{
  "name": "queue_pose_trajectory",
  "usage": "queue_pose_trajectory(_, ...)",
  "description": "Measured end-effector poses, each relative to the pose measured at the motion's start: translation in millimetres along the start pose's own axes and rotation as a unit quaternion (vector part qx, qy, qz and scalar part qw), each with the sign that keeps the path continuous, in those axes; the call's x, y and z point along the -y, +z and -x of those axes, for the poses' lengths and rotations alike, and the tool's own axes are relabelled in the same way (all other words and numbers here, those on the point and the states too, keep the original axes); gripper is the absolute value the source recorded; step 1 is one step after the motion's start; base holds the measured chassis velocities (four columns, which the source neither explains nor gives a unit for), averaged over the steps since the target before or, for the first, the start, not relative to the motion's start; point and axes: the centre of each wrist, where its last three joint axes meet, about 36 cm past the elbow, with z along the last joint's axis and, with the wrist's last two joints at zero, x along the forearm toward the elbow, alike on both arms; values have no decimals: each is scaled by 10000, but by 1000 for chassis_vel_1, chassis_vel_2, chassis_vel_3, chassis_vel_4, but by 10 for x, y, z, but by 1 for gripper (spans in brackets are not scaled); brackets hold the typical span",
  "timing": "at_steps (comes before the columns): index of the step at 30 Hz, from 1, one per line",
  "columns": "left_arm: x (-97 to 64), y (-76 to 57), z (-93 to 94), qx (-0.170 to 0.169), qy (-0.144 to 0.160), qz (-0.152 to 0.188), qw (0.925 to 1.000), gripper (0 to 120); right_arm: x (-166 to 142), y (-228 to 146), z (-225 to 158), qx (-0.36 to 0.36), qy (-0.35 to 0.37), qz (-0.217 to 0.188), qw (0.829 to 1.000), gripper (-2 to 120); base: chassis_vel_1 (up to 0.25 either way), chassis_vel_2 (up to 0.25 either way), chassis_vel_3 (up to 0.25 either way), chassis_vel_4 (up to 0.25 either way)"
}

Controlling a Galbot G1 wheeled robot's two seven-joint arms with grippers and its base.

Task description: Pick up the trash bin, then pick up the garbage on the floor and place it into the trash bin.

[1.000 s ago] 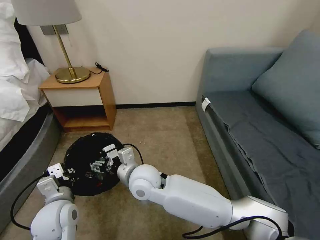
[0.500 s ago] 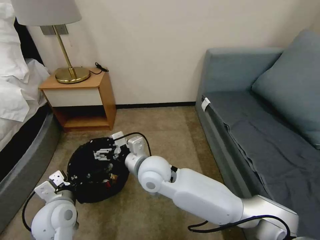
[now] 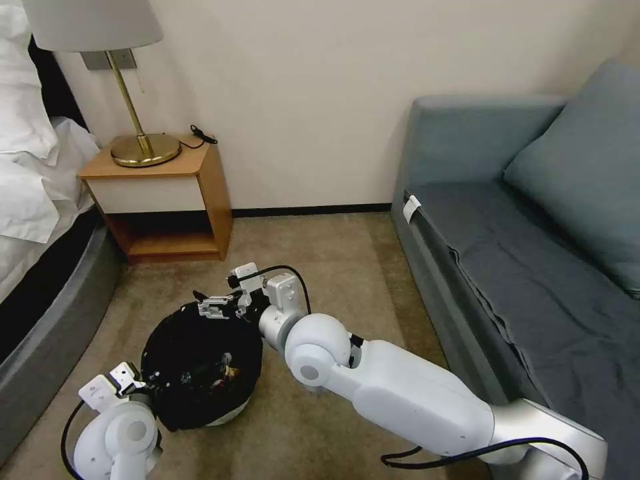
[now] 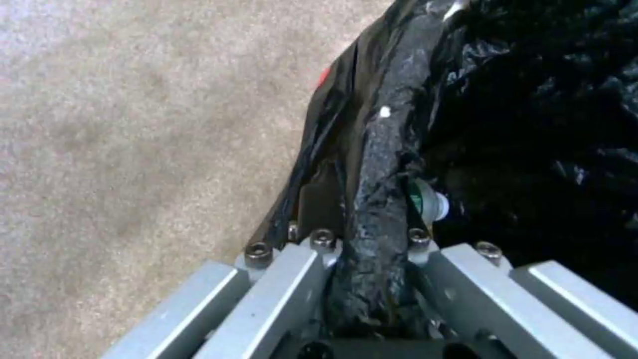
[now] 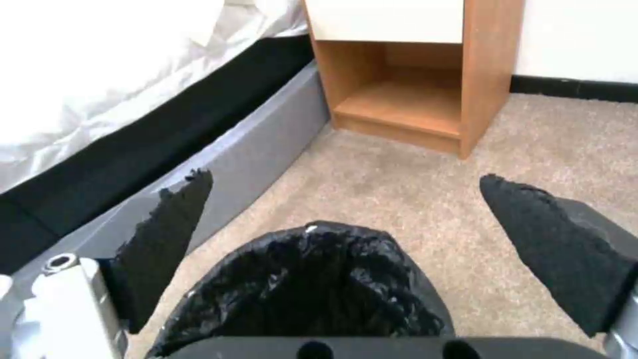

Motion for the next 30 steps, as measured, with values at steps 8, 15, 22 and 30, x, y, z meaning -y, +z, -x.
queue_pose_trajectory(8, -2, -11, 18, 11, 4, 8, 10000, 9, 29, 33, 8, -12, 39, 5, 10000, 100, 0, 0, 0, 0)
queue_pose_trajectory(15, -27, -36, -7, 337, 26, 155, 9993, 29, 59, 47, 13, -5, 77, 11, 10000, 100, 0, 0, 0, 0)
queue_pose_trajectory(22, -137, -50, -88, 1062, 72, 715, 9918, 60, 83, 48, 12, 17, 105, 39, 9999, 100, 0, 0, 0, 0)
queue_pose_trajectory(30, -321, -110, -266, 2117, 1154, 1222, 9628, 86, 193, -22, -40, 301, 83, 137, 9994, 100, 0, 0, 0, 0)
